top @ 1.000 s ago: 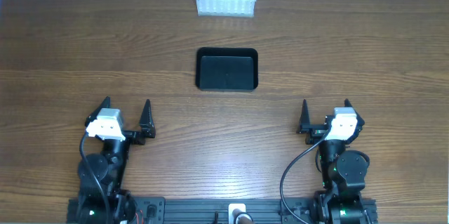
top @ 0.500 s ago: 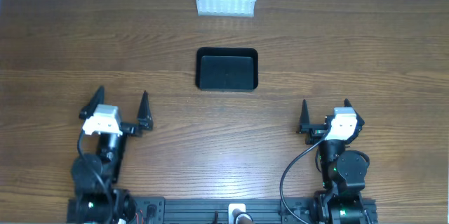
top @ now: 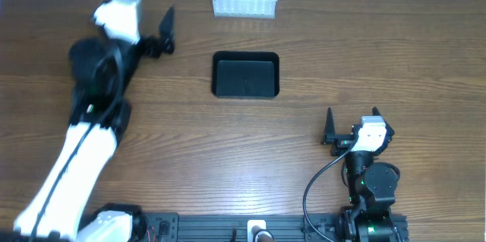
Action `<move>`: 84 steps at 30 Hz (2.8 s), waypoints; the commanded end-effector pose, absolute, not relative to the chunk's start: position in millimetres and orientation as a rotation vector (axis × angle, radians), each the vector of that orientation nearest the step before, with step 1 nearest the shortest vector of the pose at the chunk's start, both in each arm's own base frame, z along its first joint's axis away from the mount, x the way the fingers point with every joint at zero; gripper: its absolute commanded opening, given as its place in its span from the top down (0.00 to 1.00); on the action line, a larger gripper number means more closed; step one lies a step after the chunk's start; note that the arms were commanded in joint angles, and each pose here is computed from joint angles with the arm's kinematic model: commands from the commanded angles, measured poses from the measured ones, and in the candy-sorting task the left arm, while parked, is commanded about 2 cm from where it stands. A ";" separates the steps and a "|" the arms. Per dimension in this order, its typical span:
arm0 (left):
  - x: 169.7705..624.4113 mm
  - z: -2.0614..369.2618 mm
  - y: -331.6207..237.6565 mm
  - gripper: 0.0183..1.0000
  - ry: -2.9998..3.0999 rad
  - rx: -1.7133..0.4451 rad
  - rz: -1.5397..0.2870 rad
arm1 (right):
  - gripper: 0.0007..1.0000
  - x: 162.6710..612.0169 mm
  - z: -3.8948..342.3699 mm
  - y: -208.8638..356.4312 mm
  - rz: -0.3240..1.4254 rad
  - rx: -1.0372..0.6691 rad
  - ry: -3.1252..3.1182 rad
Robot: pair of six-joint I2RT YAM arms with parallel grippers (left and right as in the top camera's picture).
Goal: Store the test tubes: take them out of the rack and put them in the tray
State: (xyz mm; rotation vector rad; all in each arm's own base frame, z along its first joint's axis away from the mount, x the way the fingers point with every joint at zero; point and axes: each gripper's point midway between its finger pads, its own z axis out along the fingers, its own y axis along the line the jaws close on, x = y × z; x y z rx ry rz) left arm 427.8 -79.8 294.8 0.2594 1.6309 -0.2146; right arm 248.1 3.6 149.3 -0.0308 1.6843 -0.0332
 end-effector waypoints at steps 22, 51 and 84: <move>618.6 176.4 -174.2 0.00 1.897 0.235 -0.157 | 0.01 248.0 146.1 6.2 -0.027 -0.046 1.691; 634.5 120.7 -184.9 0.20 1.962 0.197 -0.173 | 0.01 248.0 146.1 6.2 -0.027 -0.046 1.691; 633.0 113.2 -198.1 0.71 1.962 0.188 -0.206 | 0.01 248.0 146.1 6.2 -0.027 -0.046 1.691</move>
